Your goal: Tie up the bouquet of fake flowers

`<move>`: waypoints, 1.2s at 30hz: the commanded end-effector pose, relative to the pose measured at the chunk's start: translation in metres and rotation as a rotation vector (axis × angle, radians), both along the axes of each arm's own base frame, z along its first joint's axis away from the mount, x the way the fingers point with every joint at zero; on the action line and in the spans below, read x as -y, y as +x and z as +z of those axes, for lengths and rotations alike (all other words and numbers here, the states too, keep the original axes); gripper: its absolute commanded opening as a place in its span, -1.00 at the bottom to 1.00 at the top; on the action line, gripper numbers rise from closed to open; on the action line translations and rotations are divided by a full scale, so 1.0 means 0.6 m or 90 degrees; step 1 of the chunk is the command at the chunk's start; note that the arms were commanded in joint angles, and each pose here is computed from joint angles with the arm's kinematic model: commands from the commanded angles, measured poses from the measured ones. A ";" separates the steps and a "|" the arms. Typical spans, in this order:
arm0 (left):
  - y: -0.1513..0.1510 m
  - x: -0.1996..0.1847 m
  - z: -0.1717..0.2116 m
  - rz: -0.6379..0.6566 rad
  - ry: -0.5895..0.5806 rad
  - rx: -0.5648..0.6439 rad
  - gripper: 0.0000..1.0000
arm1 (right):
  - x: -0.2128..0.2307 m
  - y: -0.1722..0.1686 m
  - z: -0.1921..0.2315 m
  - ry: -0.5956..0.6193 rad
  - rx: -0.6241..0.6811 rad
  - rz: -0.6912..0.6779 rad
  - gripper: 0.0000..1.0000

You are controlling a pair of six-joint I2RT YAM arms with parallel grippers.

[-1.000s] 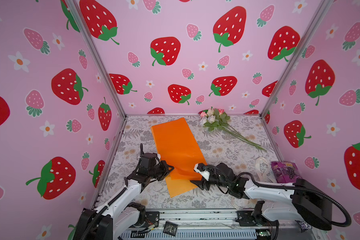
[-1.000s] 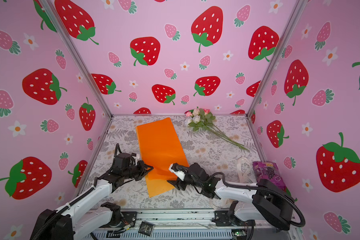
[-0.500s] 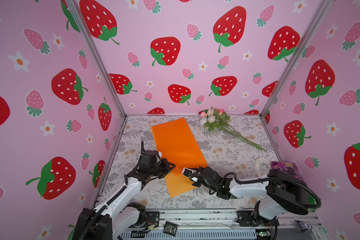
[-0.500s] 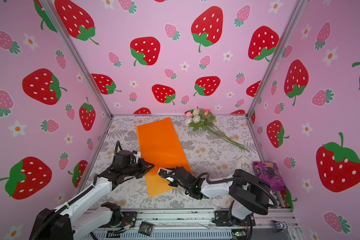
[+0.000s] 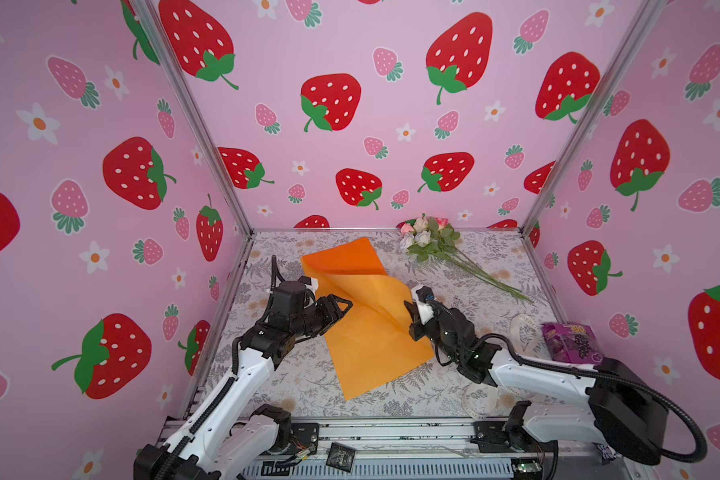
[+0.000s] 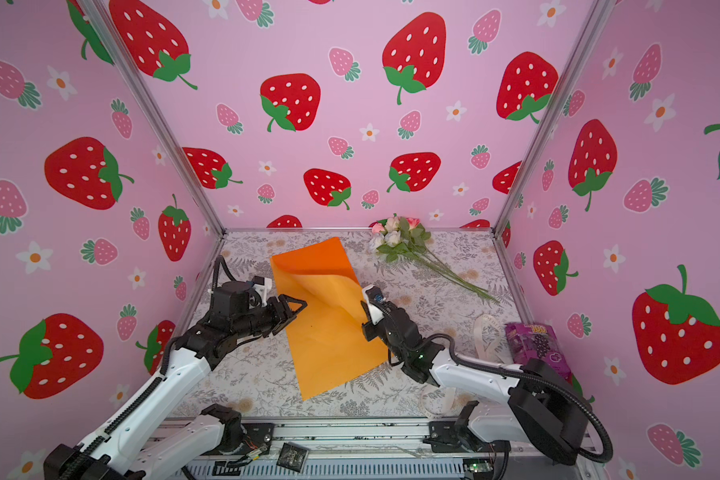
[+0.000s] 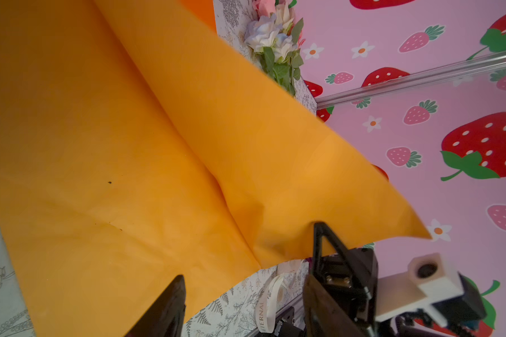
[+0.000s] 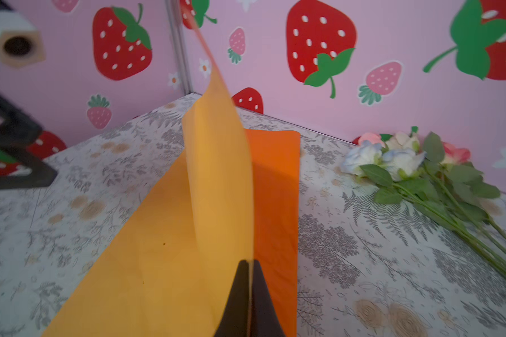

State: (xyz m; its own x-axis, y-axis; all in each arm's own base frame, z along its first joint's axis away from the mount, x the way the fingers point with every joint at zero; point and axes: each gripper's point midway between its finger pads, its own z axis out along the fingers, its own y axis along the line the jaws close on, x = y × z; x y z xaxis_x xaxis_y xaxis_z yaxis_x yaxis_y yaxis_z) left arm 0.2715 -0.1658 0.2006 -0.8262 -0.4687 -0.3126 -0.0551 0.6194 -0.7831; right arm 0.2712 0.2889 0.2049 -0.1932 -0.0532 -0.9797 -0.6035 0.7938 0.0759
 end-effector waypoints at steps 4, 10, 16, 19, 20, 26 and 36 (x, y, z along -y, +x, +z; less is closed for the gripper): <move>0.017 0.043 -0.054 -0.094 0.090 -0.031 0.08 | 0.087 0.046 -0.010 0.176 -0.160 -0.074 -1.00; 0.089 0.093 -0.116 -0.173 0.174 -0.064 0.10 | 0.160 0.085 -0.035 0.278 -0.242 -0.146 -1.00; 0.150 0.127 -0.197 -0.204 0.251 -0.097 0.01 | 0.209 0.096 -0.051 0.333 -0.264 -0.190 -1.00; 0.155 0.130 -0.236 -0.205 0.271 -0.128 -0.02 | 0.225 0.098 -0.055 0.342 -0.265 -0.203 -1.00; 0.154 0.131 -0.247 -0.203 0.271 -0.138 -0.03 | 0.230 0.098 -0.057 0.343 -0.265 -0.209 -1.00; 0.129 0.110 -0.300 -0.179 0.290 -0.198 -0.12 | 0.280 0.108 -0.081 0.341 -0.272 -0.265 -1.00; 0.045 0.046 -0.344 -0.125 0.325 -0.269 -0.22 | 0.343 0.127 -0.127 0.307 -0.283 -0.376 -1.00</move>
